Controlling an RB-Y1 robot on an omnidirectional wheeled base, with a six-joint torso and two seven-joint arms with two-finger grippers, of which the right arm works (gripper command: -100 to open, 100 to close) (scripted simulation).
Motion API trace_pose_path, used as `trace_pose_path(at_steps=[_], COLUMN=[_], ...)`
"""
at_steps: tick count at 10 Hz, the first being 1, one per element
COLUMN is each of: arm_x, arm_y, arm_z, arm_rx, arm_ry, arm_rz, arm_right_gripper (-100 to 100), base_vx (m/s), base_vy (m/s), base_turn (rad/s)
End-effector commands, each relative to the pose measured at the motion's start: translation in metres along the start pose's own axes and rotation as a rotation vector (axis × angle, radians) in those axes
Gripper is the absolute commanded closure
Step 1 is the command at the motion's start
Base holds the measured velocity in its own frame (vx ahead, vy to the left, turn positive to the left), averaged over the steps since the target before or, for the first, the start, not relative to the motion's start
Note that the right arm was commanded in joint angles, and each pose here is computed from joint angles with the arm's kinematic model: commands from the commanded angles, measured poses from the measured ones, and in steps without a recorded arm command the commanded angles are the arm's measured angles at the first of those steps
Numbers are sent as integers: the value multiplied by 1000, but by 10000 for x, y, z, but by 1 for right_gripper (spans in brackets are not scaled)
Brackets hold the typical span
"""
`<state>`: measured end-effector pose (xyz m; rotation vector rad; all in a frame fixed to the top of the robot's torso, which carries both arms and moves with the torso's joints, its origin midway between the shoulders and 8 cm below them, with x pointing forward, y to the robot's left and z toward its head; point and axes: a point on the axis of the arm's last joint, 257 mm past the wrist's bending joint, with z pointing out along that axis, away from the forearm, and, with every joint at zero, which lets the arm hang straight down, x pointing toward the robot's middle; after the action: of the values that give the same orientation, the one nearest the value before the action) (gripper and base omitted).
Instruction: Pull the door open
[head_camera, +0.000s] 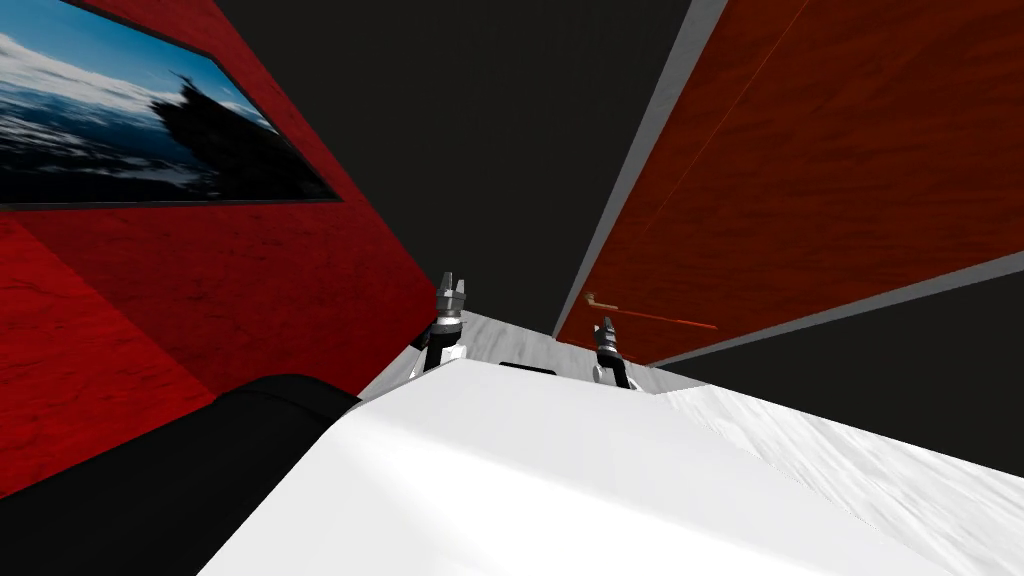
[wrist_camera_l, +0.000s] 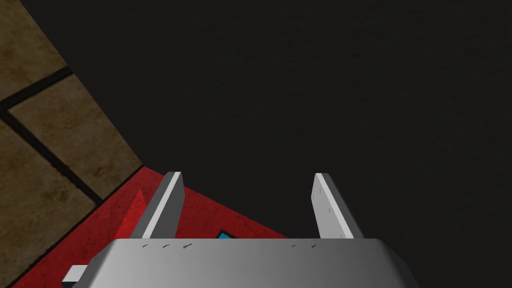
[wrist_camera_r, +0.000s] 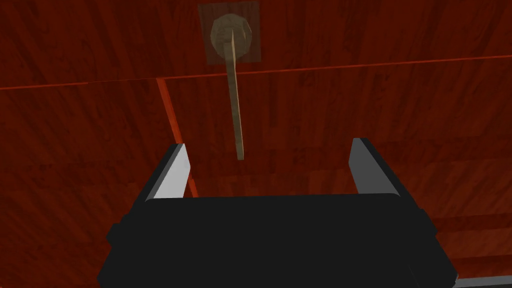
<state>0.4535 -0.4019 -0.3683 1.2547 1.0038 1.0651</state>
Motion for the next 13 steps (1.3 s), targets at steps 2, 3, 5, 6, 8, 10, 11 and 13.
trace_pose_path(at_steps=[2,3,5,6,8,10,11,13], arm_x=[-76,-93,-141,-125,-238,-304,-407,-407], arm_y=[-130,-159,-240,-211,-222,-225,-229,-229], arm_z=[-22,-27,-44,-40,-76,-98,-134,-134], arm_rx=[33,41,63,55,57,58,59,59], arm_ry=[-15,-19,-29,-26,-41,-50,-64,-64], arm_rz=[1,1,2,1,2,3,3,3], arm_right_gripper=[-100,-100,-100,-100,-100,-100,-100,-100], base_vx=[25,30,13,6,131,166,188,88], base_vy=[-84,-100,-77,-32,-15,-48,-30,-31], base_turn=[142,124,105,27,71,51,94,25])
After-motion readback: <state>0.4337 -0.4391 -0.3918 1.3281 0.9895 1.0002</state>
